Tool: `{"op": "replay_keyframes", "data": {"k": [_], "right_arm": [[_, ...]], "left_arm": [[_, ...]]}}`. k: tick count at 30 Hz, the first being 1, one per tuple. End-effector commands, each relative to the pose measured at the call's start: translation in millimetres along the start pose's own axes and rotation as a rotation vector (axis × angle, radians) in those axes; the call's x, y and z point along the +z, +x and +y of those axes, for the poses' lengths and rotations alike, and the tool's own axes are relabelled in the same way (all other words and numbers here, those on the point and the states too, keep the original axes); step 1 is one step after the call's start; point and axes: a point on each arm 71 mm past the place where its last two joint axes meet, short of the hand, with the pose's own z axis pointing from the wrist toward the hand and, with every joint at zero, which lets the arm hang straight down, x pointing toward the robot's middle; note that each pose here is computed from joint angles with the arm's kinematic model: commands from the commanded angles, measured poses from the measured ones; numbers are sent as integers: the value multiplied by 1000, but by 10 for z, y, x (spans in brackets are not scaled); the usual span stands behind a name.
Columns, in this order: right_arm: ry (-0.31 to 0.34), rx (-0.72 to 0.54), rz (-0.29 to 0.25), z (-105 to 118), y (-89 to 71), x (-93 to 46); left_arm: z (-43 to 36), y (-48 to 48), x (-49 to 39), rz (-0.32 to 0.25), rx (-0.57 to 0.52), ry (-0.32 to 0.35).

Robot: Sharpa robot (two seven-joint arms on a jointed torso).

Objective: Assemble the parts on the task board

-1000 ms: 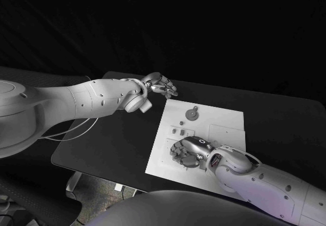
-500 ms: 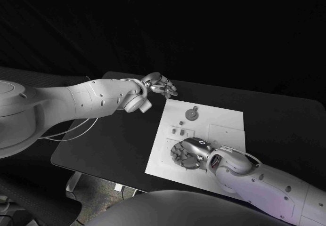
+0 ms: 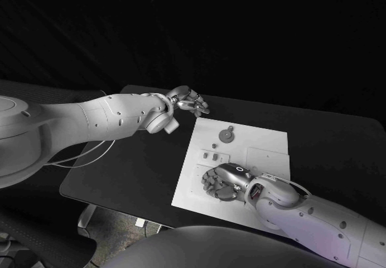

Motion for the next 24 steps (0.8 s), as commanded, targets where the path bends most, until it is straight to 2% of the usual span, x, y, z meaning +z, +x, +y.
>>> {"op": "replay_keyframes", "data": {"k": [1,9,12,15,18,20,24], "right_arm": [[-15,8,-29,27,-18,-18],[-24,39,-74,56,-85,-105],[-19,49,-84,34,-158,-138],[-13,61,-82,-4,-241,-192],[-10,125,-71,-45,-323,-288],[-19,172,-79,-67,-422,-344],[-4,224,-133,-126,-736,-488]], "left_arm": [[-16,9,4,13,-9,6],[-9,-2,1,10,-8,4],[-4,-10,0,7,-8,2],[3,-20,-3,4,-7,0],[11,-34,-4,1,-6,-2],[16,-44,-7,-2,-5,-2],[33,-75,-10,-11,-2,-4]]}}
